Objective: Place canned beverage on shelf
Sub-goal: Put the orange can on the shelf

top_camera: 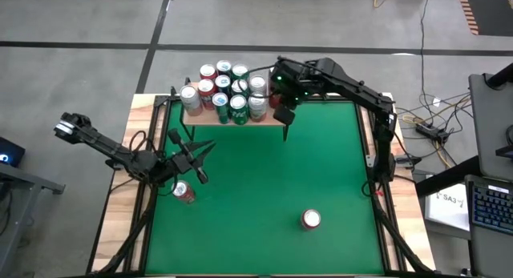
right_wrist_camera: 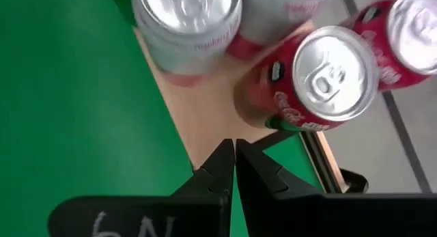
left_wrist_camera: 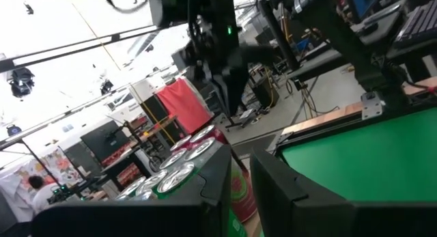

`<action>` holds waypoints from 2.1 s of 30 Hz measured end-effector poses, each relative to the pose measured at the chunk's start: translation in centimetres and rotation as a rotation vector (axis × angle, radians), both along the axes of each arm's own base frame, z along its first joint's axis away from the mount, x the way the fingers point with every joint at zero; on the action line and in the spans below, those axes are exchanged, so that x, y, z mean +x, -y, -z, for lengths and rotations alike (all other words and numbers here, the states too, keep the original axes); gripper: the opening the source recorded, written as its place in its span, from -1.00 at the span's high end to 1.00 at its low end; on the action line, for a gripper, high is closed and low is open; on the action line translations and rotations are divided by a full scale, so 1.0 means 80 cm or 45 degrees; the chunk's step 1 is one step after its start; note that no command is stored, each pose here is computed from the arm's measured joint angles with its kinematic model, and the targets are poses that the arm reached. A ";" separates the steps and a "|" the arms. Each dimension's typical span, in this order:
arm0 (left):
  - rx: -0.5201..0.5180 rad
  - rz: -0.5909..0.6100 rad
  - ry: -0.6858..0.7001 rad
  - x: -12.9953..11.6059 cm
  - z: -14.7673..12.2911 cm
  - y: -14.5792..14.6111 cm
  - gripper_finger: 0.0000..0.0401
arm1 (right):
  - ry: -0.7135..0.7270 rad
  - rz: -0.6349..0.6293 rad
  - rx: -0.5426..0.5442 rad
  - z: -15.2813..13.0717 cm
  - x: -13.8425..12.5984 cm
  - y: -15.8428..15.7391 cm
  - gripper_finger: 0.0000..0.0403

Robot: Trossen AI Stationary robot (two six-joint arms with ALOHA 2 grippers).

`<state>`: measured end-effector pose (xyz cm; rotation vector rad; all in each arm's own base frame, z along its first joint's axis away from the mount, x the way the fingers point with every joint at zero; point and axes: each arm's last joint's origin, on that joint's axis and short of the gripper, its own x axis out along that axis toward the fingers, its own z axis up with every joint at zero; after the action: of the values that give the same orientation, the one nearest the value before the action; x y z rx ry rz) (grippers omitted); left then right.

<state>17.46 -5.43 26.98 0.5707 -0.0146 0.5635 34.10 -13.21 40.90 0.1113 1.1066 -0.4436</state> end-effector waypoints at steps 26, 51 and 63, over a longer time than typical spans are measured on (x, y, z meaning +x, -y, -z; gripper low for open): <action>-0.001 0.001 0.007 0.001 -0.004 0.001 0.80 | 0.000 0.052 -0.119 0.031 0.013 0.038 0.96; -0.133 0.092 0.031 0.014 -0.004 0.020 0.80 | 0.175 -0.151 -0.091 -0.015 0.011 -0.085 0.96; 0.187 -0.202 -0.508 0.011 -0.027 0.082 0.80 | 0.152 -0.240 0.077 0.024 -0.001 -0.205 0.96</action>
<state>18.33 -11.95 29.10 0.8248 0.3724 0.5969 34.02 3.22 39.00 0.0842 1.0026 -0.2320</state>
